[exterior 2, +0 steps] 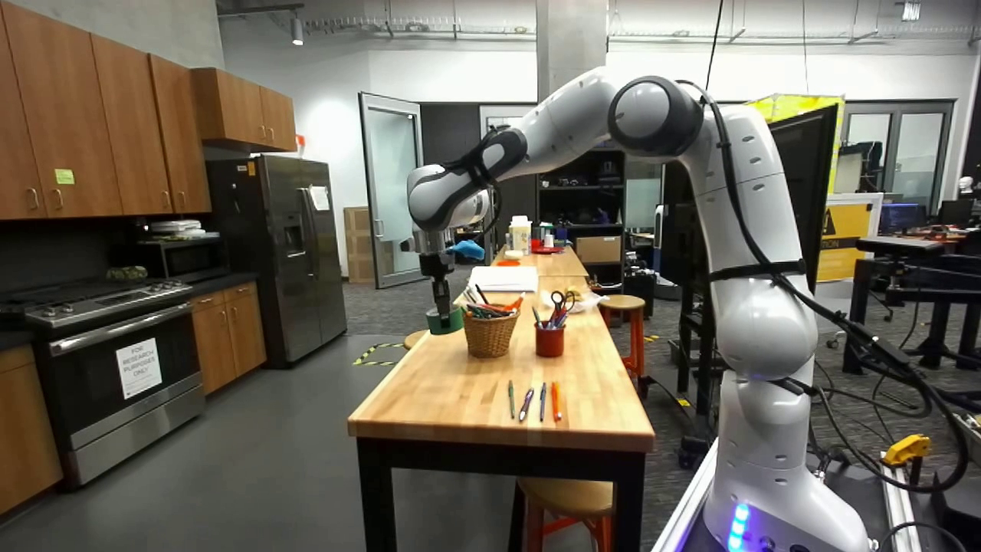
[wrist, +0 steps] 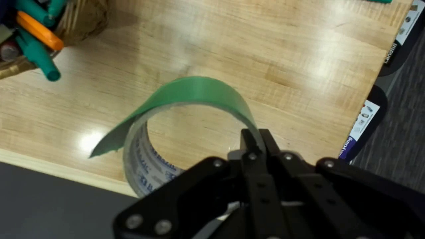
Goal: Put the tape on the table
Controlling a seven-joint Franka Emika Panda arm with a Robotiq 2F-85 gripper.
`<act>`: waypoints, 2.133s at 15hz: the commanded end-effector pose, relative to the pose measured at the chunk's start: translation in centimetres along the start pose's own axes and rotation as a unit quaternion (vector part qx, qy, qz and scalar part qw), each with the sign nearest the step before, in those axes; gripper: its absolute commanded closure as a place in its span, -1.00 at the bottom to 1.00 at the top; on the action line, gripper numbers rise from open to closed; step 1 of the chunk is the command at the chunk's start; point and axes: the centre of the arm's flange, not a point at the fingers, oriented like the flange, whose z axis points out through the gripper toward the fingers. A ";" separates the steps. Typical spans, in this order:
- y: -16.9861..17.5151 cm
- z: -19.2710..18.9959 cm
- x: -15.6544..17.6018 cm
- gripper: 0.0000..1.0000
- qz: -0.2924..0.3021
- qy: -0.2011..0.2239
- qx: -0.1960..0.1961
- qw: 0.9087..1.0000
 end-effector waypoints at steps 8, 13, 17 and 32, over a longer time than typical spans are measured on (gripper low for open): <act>-2.1 5.7 -3.5 0.97 -0.054 -0.020 0.001 0.998; -2.4 7.9 -4.5 0.97 -0.083 -0.004 0.004 0.997; -2.8 8.8 -5.0 0.97 -0.108 0.024 0.013 0.994; -5.0 10.6 -6.3 -0.09 -0.181 0.030 0.049 0.982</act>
